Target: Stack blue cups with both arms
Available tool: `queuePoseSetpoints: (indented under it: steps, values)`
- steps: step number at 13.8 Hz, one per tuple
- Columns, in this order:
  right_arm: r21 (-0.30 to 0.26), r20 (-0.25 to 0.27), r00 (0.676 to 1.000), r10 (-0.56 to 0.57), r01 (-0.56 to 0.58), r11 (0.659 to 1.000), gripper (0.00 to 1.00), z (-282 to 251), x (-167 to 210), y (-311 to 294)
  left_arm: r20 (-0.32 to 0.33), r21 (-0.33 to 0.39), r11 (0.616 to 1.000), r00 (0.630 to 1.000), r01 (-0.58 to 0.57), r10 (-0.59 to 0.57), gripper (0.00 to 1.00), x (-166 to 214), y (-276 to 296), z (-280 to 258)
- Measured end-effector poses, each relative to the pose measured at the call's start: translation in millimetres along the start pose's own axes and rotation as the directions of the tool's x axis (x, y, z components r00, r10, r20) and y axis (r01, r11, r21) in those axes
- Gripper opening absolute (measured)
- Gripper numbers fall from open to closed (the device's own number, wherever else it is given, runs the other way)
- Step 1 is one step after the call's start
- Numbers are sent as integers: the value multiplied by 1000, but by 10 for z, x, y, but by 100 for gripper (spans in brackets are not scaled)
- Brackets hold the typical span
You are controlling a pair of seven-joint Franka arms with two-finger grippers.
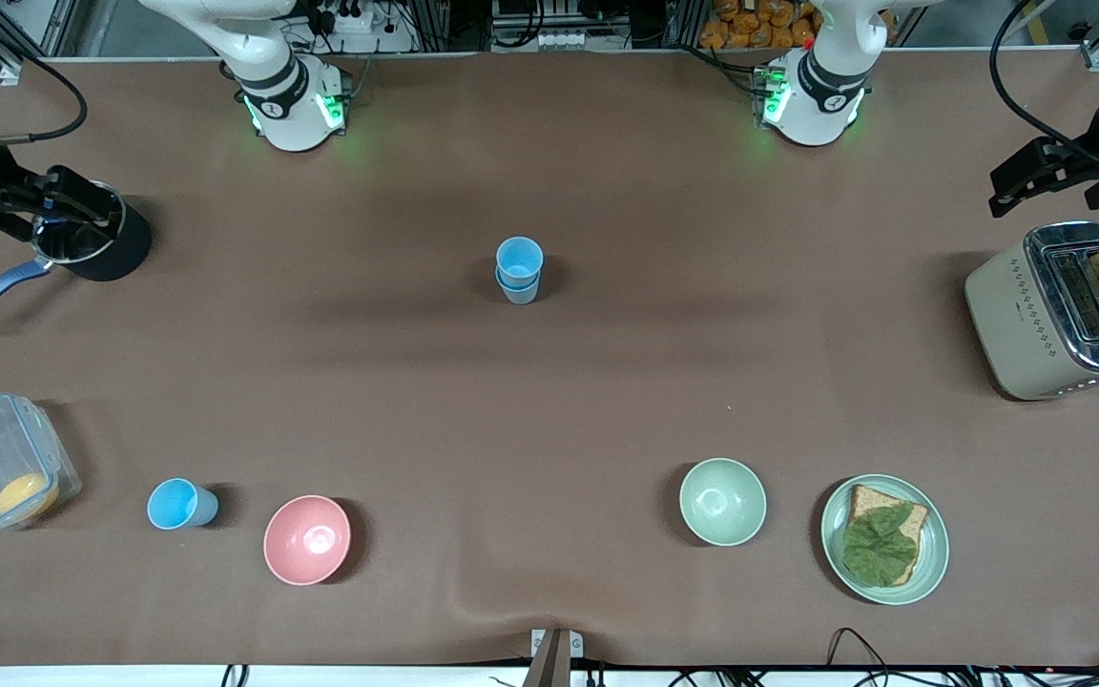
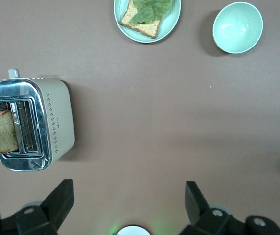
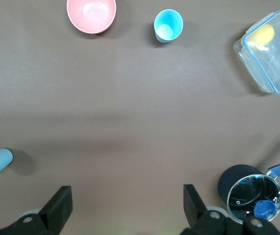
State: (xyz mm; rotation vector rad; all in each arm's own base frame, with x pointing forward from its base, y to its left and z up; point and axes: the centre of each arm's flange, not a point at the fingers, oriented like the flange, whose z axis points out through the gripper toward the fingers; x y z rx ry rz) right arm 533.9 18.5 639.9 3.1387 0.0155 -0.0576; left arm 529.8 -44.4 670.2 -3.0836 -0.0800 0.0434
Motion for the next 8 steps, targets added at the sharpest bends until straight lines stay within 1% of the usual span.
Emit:
queuePoseSetpoints:
  steps: [8]
  values:
    - [-11, -1, 1000, 1, -1, 1000, 100, 8, 10, 12, 17, -9, 1000, 1000, 10, -10, 100, -10, -54, 16]
